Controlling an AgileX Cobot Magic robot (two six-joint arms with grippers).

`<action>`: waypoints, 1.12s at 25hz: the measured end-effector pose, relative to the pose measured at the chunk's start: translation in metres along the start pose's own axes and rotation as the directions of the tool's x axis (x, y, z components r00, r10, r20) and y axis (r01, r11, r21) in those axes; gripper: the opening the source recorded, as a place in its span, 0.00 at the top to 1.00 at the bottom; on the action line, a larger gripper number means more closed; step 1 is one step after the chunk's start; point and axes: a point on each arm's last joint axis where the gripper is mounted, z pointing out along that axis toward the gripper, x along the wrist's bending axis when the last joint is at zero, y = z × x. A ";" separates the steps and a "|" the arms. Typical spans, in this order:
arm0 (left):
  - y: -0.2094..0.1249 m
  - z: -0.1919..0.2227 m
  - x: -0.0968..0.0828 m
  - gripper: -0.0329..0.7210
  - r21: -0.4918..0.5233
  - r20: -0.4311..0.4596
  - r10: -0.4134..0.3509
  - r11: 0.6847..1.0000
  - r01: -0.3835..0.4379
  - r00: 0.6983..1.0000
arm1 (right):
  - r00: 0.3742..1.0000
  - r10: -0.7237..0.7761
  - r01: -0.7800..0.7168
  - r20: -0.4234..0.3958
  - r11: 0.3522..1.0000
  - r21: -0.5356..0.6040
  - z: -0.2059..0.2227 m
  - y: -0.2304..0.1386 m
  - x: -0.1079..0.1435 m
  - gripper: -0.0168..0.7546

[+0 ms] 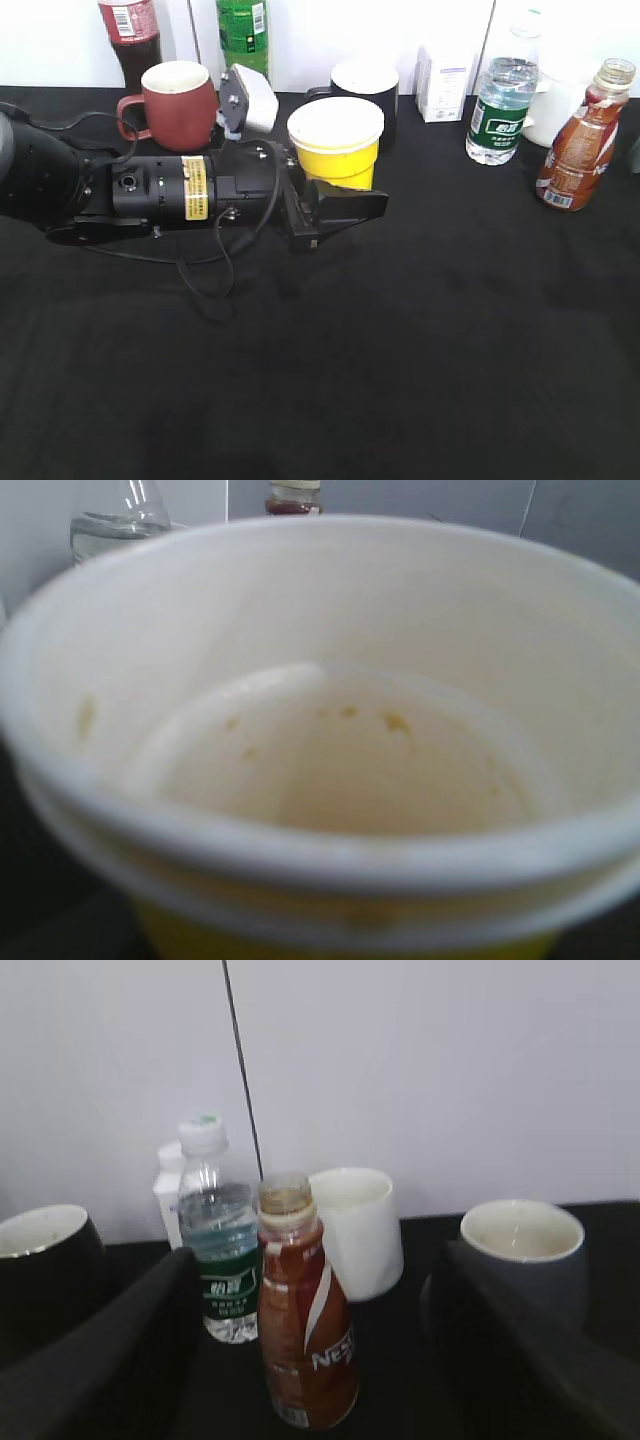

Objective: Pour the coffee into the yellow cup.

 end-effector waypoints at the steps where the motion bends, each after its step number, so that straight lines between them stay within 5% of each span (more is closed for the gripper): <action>1: 0.000 0.000 0.000 0.36 0.000 0.000 0.000 1.000 0.000 1.000 | 1.000 0.000 0.000 0.003 0.999 0.038 0.008 -0.010 -0.001 0.26; 6: 0.000 0.000 0.000 0.36 -0.001 0.000 0.000 1.000 0.000 1.000 | 0.995 -0.050 0.073 -0.081 0.946 0.316 0.051 -0.077 0.000 0.12; 17: 0.000 0.000 0.000 0.36 -0.005 0.004 0.000 1.000 0.000 1.000 | 0.992 -0.078 0.105 -0.097 0.945 0.311 0.166 -0.129 -0.004 0.12; 21: 0.002 0.000 -0.001 0.36 -0.019 0.014 0.000 1.000 0.000 1.000 | 0.992 -0.077 0.102 -0.099 0.955 0.278 0.172 -0.133 -0.005 0.28; 28: 0.003 0.000 -0.003 0.36 -0.037 0.028 0.001 0.999 0.001 1.000 | 0.992 -0.075 0.099 -0.099 0.960 0.263 0.171 -0.134 -0.005 0.29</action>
